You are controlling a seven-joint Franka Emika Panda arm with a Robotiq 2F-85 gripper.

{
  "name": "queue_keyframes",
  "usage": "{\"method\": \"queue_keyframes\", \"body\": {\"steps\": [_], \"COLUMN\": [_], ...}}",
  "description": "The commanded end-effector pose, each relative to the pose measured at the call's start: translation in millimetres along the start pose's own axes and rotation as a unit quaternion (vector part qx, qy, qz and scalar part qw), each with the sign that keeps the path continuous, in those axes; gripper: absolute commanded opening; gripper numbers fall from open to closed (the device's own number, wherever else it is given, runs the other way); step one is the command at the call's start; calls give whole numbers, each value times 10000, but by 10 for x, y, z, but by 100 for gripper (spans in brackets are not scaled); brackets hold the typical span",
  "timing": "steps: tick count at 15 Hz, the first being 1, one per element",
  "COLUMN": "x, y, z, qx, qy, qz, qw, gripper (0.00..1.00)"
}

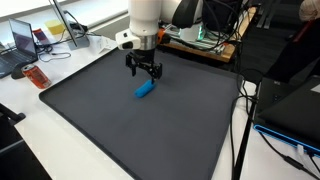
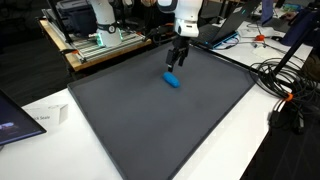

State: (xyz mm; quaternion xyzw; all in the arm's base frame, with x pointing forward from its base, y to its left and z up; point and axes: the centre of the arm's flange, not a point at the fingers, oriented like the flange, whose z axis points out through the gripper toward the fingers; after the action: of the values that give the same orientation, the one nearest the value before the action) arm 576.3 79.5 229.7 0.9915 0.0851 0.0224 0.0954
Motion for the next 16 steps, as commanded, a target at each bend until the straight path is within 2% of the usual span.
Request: {"method": "queue_keyframes", "body": {"steps": [1, 6, 10, 16], "x": [123, 71, 27, -13], "y": [70, 201, 259, 246], "z": [67, 265, 416, 575], "qx": [194, 657, 826, 902], "qy": [-181, -222, -227, -286], "qz": [-470, -756, -1093, -1177], "qw": [9985, 9947, 9903, 9885], "gripper": [100, 100, 100, 100]}}
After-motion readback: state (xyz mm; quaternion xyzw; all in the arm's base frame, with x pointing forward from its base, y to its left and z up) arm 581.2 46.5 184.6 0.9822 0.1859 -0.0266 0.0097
